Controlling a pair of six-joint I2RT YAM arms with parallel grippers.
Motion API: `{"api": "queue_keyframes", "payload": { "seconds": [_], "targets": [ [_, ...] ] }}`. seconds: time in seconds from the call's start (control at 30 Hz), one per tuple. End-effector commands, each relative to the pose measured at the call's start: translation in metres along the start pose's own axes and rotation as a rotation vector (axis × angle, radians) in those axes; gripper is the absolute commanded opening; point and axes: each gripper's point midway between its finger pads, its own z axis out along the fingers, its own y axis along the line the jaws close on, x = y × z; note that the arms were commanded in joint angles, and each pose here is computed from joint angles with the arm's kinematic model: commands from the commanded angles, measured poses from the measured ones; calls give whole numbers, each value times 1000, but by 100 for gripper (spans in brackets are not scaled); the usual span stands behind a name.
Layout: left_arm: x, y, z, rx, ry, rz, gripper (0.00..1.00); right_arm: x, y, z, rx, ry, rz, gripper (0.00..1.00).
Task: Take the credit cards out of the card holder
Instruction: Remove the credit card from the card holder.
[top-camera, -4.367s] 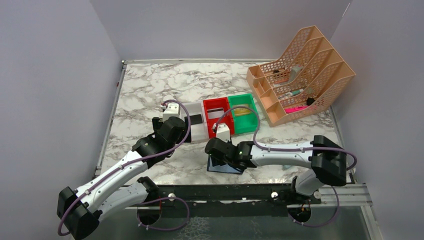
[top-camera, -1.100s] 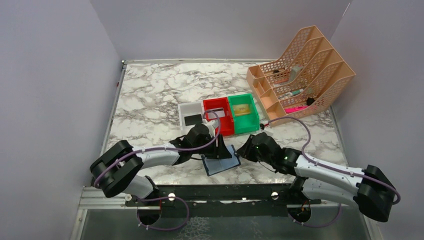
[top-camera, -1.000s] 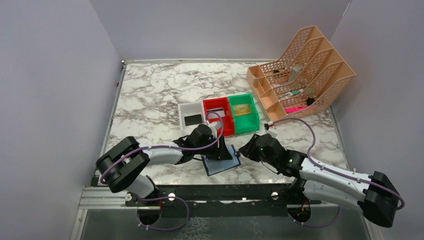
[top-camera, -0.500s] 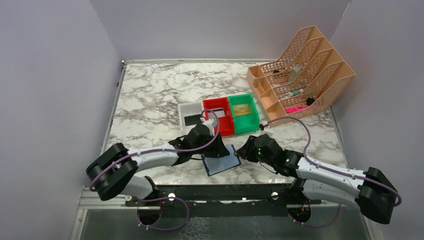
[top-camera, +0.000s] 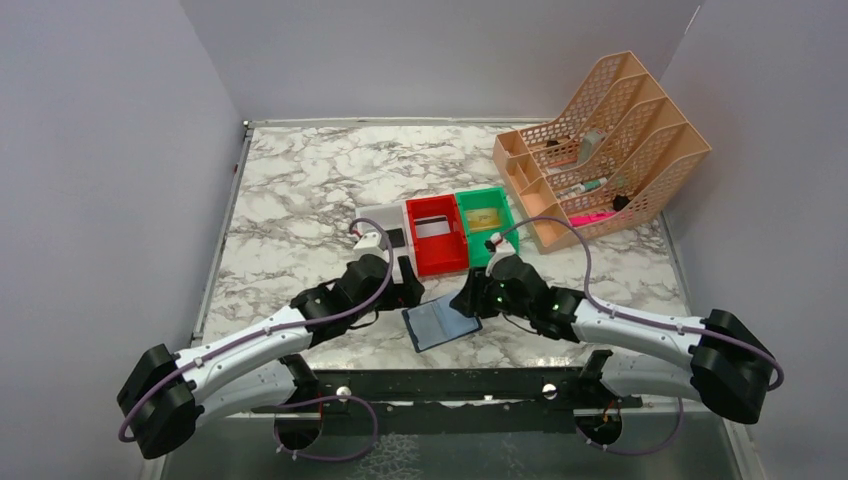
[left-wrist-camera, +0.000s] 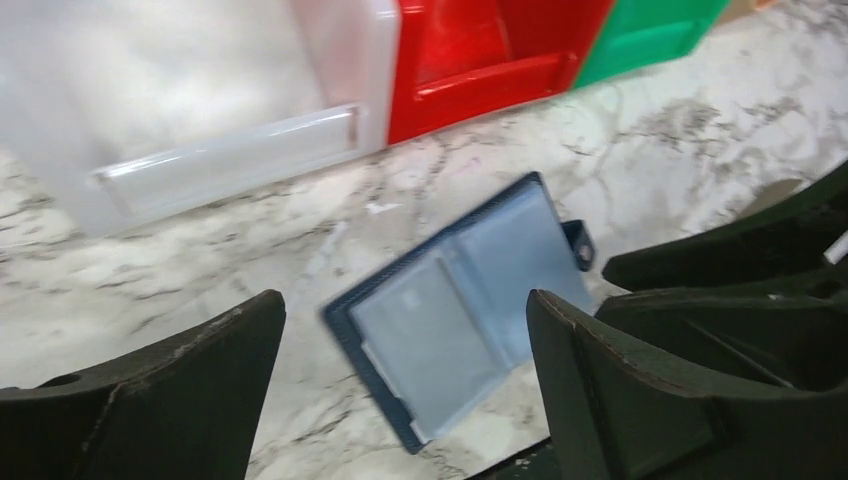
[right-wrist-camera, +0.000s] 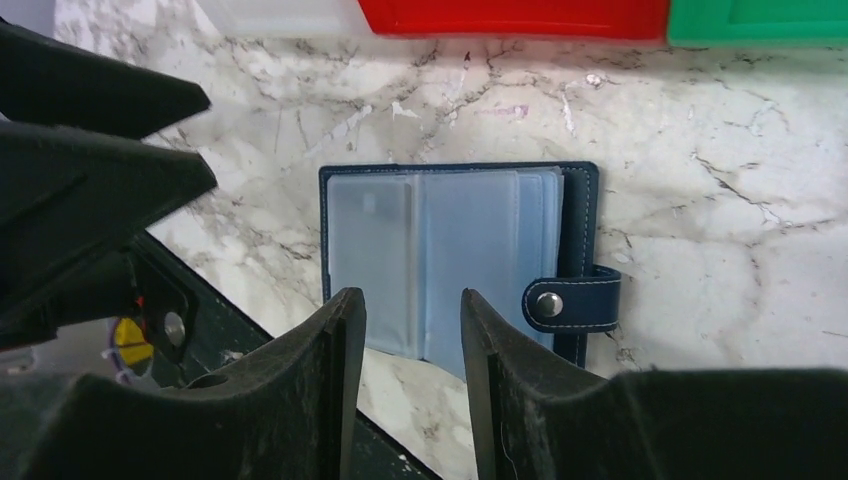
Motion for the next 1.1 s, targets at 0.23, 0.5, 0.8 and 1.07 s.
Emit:
{"api": "queue_keyframes", "payload": {
  "seconds": [0.23,0.5,0.8,1.07],
  "targets": [
    [-22,65,-23,-237,-73,-66,99,28,27,18,117,90,-246,47],
    [-28,79,-30,-271,-94,-114,99,57,39,31,201,157,-395,52],
    [-34,77,-38,-244,-141,-140,99,73,38,49,295,221,-506,59],
    [-32,76,-38,-236,-134,-144,99,75,29,55,371,247,-564,63]
  ]
}}
